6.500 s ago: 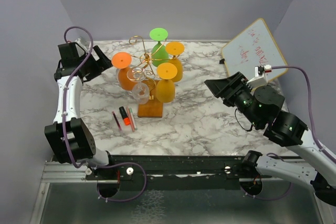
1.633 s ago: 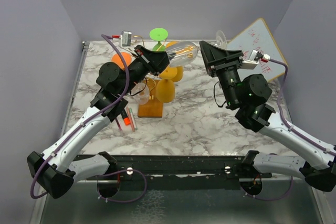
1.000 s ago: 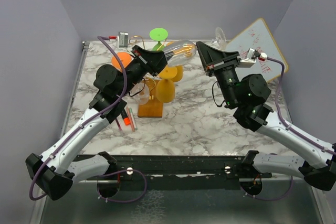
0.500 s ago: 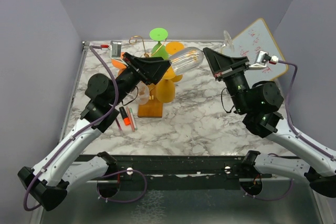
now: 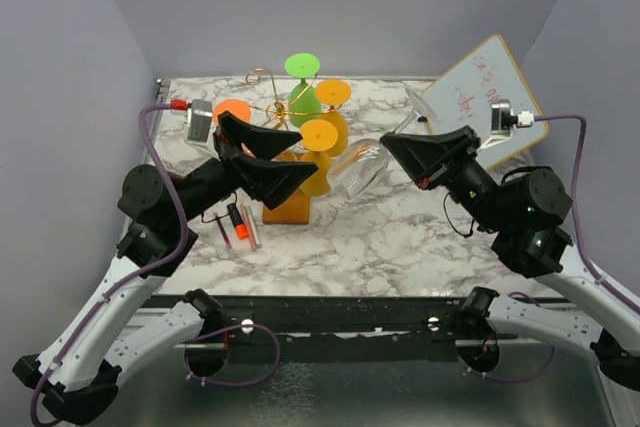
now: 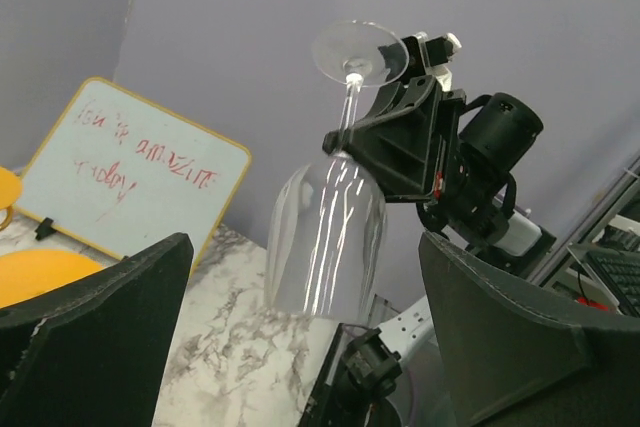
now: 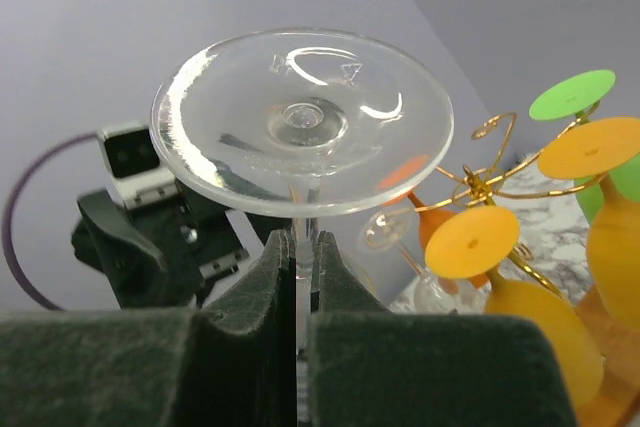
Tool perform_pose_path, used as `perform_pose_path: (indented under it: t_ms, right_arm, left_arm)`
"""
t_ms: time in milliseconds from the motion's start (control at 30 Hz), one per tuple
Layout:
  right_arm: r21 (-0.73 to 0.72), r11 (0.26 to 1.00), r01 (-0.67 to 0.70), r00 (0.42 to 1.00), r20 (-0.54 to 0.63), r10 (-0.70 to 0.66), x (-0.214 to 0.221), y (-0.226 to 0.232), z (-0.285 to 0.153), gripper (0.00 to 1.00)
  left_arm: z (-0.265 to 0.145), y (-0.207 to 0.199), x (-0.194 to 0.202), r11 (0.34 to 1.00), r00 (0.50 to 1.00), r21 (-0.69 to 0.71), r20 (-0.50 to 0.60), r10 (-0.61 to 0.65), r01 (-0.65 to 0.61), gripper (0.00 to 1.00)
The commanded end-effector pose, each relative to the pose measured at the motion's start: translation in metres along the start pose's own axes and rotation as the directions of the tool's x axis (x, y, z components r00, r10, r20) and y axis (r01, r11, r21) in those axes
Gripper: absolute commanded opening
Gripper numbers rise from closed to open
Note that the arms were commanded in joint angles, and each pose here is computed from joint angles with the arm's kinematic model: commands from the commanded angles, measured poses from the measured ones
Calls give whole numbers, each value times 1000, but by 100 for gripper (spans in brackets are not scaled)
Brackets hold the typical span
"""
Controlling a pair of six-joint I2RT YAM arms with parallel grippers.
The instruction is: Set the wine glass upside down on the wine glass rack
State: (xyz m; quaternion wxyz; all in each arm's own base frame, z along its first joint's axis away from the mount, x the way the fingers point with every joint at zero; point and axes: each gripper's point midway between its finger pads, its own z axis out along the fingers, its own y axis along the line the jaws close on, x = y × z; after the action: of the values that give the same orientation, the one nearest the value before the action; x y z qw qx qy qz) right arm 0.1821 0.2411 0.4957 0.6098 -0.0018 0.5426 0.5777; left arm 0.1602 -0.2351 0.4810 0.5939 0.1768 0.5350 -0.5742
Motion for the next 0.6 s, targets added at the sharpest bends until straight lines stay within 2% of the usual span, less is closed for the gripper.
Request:
perform_pose_path:
  t_ms: [0, 133, 233, 400, 500, 567]
  right_arm:
    - [-163, 970, 183, 966, -153, -208, 31, 13, -18, 1]
    - [-287, 909, 303, 911, -192, -365, 46, 19, -25, 1]
    - [-364, 856, 366, 868, -197, -455, 54, 22, -30, 1]
    - [-444, 787, 429, 813, -189, -551, 64, 23, -38, 1]
    - [-478, 757, 446, 791, -186, -583, 69, 23, -40, 1]
    - [-505, 730, 461, 765, -191, -615, 77, 20, -38, 1]
  left_arm:
    - [1, -23, 3, 994, 997, 104, -65, -27, 34, 95]
    - [3, -38, 3, 979, 996, 198, -82, -24, 40, 99]
    - [12, -33, -1, 980, 986, 137, -103, -132, 145, 99]
    - [23, -13, -2, 929, 922, -56, -111, -371, 367, 98]
    - [22, -12, 0, 882, 878, -72, -85, -470, 465, 97]
    - [21, -16, 11, 838, 829, -56, -124, -546, 544, 95]
